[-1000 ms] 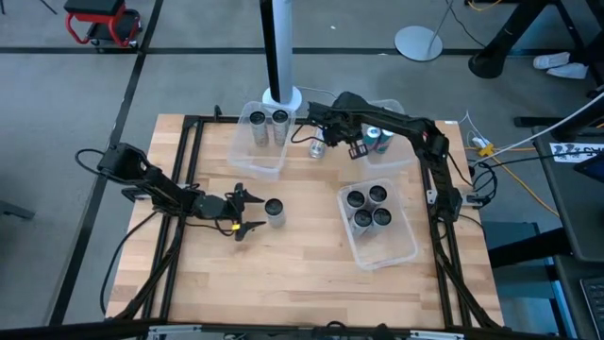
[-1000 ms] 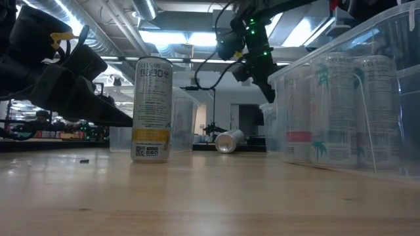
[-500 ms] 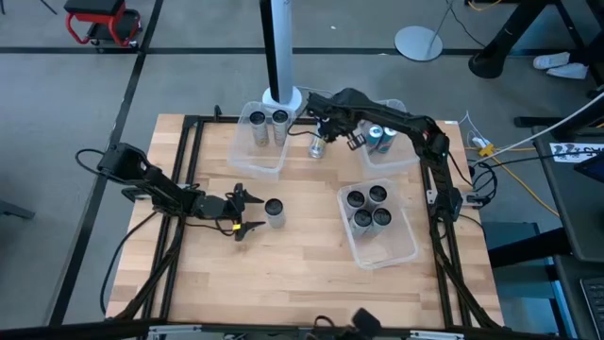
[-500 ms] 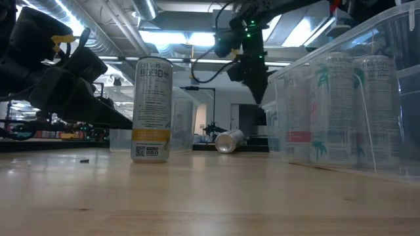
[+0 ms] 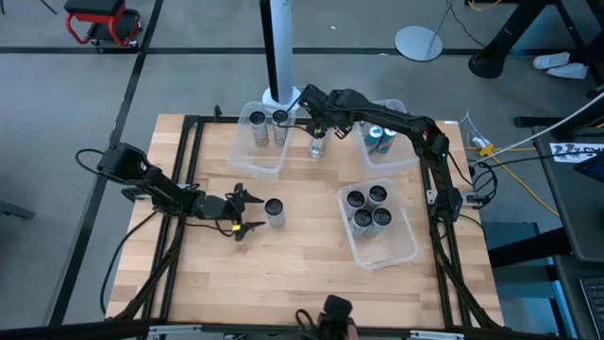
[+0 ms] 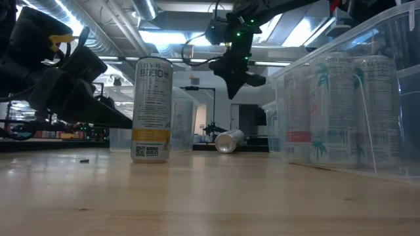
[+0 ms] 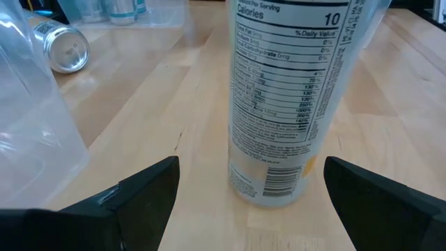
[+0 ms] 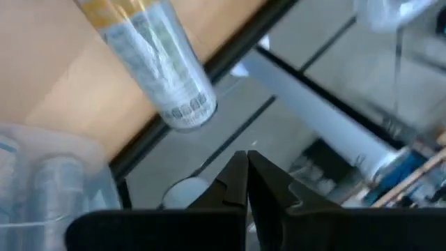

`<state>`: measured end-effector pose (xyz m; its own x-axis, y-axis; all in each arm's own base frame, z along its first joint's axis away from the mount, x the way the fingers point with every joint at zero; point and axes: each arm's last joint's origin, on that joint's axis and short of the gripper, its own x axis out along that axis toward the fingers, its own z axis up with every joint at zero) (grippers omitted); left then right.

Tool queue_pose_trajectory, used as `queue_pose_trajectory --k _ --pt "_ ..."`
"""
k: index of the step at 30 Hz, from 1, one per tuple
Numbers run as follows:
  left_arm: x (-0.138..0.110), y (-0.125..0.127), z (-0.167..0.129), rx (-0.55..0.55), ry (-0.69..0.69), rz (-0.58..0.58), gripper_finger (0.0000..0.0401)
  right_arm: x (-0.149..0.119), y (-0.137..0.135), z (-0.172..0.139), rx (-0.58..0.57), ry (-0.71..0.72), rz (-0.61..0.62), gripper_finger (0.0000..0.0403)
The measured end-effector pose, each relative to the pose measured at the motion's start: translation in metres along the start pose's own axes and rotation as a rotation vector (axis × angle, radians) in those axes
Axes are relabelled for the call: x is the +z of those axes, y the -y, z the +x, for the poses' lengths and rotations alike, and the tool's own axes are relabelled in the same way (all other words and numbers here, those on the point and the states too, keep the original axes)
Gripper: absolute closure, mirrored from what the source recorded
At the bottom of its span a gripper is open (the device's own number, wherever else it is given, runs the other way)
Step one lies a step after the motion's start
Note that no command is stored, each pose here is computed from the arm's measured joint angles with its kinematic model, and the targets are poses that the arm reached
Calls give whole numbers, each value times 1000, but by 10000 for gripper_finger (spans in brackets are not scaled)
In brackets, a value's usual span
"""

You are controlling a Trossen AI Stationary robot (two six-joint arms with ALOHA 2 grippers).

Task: Sort soda cans
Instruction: Put the white yellow soda can into the top left transparent bin

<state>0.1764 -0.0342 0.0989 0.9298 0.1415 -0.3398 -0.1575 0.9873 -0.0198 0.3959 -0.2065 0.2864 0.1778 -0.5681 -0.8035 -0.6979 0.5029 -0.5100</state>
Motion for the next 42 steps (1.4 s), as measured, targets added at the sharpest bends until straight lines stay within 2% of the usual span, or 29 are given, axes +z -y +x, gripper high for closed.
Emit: queue_pose_trajectory --k 2,5,14,17,20,24,34,42 --pt "0 0 0 0 0 13 57 1 0 0 7 38 -33 379" --pt "0 0 0 1 1 35 57 4 -3 1 30 89 -55 337" --pt "5 0 0 -2 47 97 57 15 -22 34 50 54 -290 129" --pt "6 0 0 -2 53 104 57 18 -33 45 98 52 -416 80" --pt "6 0 0 -2 53 108 57 20 -41 51 131 52 -440 49" --pt "6 0 0 -2 59 119 57 23 -46 59 122 60 -437 34" --pt "6 0 0 -2 59 122 57 32 -54 79 30 80 -416 44" --pt "6 0 0 -1 59 129 57 42 -64 105 77 52 -439 47"
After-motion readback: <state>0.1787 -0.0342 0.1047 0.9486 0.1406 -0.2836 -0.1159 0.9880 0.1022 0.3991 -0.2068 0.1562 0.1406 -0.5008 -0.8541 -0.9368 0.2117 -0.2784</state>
